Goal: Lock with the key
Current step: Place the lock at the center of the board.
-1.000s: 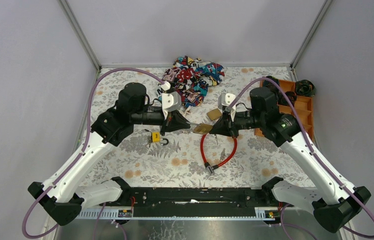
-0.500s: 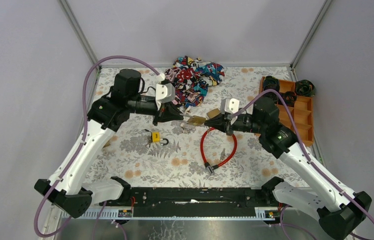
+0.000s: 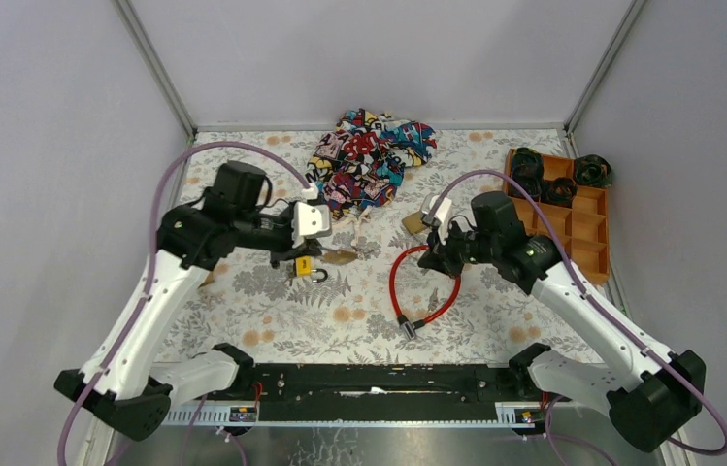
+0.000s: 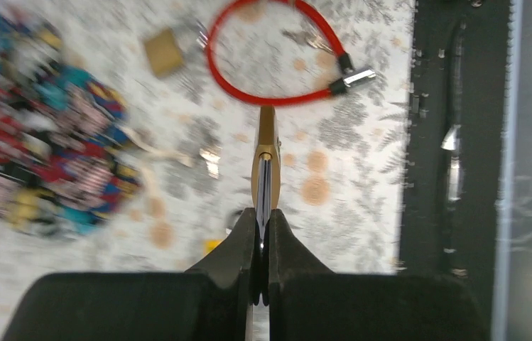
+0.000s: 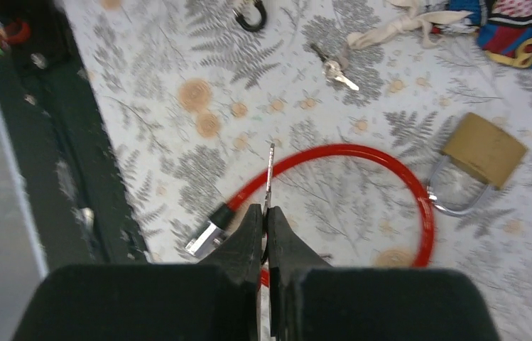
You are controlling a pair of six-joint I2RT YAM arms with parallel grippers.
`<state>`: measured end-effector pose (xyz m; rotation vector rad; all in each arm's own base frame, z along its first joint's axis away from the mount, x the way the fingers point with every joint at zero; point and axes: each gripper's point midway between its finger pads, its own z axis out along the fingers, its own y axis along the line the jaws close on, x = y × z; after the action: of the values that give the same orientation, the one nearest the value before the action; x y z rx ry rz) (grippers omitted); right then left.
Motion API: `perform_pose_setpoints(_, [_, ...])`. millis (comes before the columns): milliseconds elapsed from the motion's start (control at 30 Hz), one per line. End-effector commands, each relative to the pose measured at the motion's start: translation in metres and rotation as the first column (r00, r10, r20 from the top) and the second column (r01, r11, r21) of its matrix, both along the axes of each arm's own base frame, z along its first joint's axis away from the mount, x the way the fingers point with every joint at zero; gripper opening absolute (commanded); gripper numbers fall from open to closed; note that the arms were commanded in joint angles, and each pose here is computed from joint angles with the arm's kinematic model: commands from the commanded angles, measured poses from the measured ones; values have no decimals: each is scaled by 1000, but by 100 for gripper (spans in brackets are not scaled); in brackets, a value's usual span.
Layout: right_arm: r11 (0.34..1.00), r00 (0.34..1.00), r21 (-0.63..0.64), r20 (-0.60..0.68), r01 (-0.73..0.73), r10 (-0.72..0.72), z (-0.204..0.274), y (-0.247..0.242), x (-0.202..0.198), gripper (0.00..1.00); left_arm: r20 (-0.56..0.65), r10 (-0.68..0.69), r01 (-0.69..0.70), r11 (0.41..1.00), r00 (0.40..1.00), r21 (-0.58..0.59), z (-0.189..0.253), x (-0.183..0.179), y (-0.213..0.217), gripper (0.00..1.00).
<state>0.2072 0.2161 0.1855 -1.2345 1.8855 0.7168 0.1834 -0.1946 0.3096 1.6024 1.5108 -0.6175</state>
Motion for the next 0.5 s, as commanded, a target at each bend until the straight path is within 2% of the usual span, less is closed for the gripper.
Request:
perform_pose_setpoints(0, [980, 980, 195, -197, 44, -4, 18, 45, -14, 0, -462, 156, -133, 988, 873, 83, -80, -21, -5, 0])
perform_pose_setpoints(100, [964, 936, 262, -351, 55, 42, 2, 84, -42, 0, -671, 160, -121, 987, 724, 106, -124, -43, -13, 0])
perform_pose_setpoints(233, [953, 852, 279, -521, 122, 43, -15, 114, -58, 0, -758, 187, -142, 982, 625, 125, -154, -34, -27, 0])
perform_pose_setpoints(333, [948, 788, 262, -615, 179, 21, -39, 122, -58, 0, -781, 243, -97, 968, 575, 229, -195, -29, -21, 0])
perform_pose_setpoints(400, [957, 737, 216, -676, 192, 5, -64, 125, -61, 0, -804, 316, -85, 944, 504, 318, -217, -26, -18, 0])
perform_pose_setpoints(467, [964, 700, 185, -714, 191, -2, -78, 126, -64, 0, -842, 330, -19, 934, 427, 356, -233, -31, -16, 0])
